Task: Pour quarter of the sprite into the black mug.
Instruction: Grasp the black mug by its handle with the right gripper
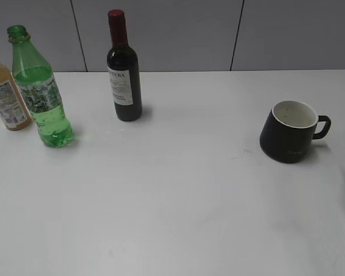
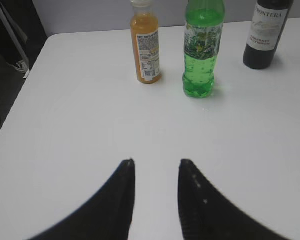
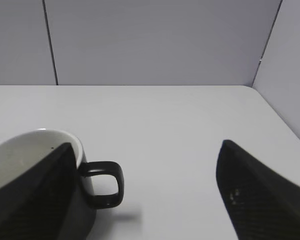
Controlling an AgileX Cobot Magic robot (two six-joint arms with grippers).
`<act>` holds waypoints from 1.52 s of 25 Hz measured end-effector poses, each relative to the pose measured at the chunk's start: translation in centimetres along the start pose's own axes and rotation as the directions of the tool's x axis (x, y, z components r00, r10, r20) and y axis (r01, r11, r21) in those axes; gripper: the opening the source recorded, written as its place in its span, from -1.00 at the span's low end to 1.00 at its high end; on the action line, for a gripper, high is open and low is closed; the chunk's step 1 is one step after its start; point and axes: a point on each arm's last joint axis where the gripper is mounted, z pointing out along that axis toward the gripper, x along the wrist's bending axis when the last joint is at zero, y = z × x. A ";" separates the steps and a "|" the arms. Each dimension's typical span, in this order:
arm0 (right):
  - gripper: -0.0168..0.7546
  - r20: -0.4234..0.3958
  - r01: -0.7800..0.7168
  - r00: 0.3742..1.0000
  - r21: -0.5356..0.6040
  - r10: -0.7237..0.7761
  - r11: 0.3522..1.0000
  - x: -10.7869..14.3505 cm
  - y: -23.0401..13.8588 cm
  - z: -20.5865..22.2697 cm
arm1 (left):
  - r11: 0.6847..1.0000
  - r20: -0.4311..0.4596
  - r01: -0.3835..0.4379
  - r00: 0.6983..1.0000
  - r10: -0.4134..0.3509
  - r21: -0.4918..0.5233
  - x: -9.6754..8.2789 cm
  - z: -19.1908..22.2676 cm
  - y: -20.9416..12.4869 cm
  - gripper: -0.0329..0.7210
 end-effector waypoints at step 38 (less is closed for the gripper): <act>0.77 -0.077 0.035 0.997 0.211 -0.019 0.977 -1.6 -7.2 5.4 | 1.000 0.000 0.000 1.000 0.000 0.000 0.0 0.0 0.0 -0.29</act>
